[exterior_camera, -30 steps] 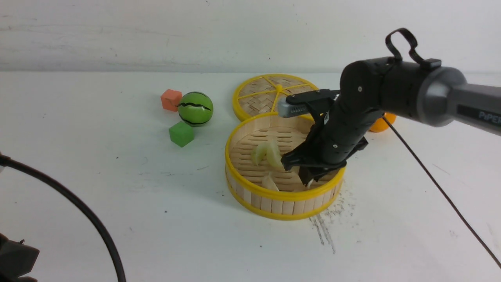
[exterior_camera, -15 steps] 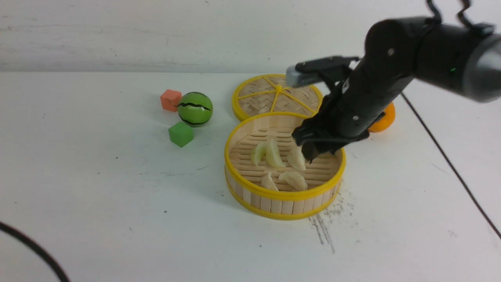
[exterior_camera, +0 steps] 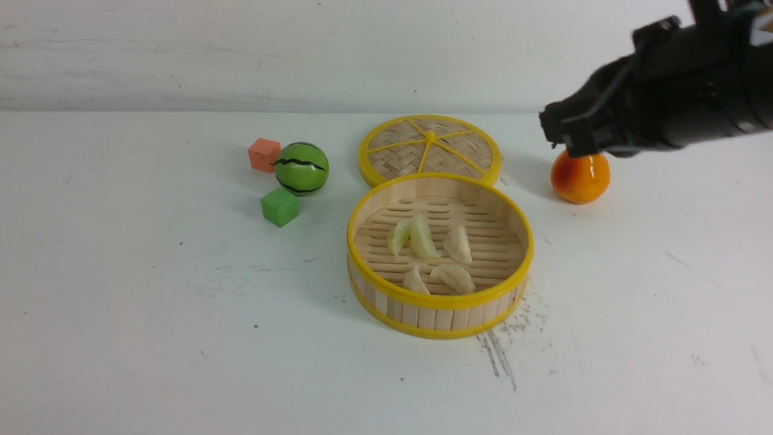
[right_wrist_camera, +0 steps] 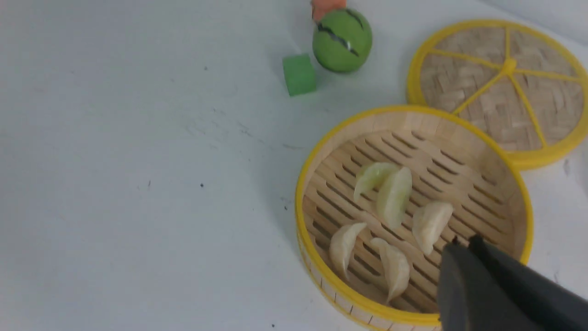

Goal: Put the dumplings into the steamer on the white table.

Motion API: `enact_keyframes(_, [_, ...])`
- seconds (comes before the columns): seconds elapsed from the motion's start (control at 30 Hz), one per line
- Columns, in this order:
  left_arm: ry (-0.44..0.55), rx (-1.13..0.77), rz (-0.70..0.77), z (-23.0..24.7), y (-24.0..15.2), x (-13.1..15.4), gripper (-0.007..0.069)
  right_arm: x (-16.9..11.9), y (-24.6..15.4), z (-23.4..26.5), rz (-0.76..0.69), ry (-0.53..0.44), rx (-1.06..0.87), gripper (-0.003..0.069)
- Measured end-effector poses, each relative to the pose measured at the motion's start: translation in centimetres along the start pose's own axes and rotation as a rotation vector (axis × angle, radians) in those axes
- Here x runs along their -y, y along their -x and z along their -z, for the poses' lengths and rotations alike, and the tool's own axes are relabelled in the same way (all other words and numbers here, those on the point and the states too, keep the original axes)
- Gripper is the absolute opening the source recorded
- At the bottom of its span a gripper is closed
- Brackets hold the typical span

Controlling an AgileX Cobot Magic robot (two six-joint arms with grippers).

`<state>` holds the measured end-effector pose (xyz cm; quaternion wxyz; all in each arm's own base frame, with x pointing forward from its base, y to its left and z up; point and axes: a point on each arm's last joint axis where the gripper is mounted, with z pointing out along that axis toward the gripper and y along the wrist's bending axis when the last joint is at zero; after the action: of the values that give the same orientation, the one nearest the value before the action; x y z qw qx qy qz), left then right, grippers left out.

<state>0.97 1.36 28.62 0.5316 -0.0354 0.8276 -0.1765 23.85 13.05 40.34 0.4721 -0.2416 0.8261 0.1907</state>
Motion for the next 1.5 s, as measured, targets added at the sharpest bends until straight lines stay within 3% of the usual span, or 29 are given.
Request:
enact_keyframes(0.33, [-0.011, 0.017, 0.002, -0.1, 0.0, 0.0, 0.0102, -1.2, -5.9, 7.6, 0.010, -0.055, 0.353, -0.0019])
enact_keyframes(0.63, [-0.011, 0.017, 0.002, -0.1, 0.0, 0.0, 0.0113, -2.2, -8.0, 12.8, 0.029, -0.063, 0.522, -0.0015])
enact_keyframes(1.37, [-0.010, 0.018, 0.002, -0.1, 0.0, 0.0, 0.0136, -2.1, -8.7, 13.3, 0.040, -0.081, 0.552, -0.0004])
enact_keyframes(1.5, [-0.009, 0.018, 0.002, -0.1, 0.0, 0.0, 0.0138, -1.3, -12.8, 11.8, -0.004, -0.136, 0.539, -0.0004])
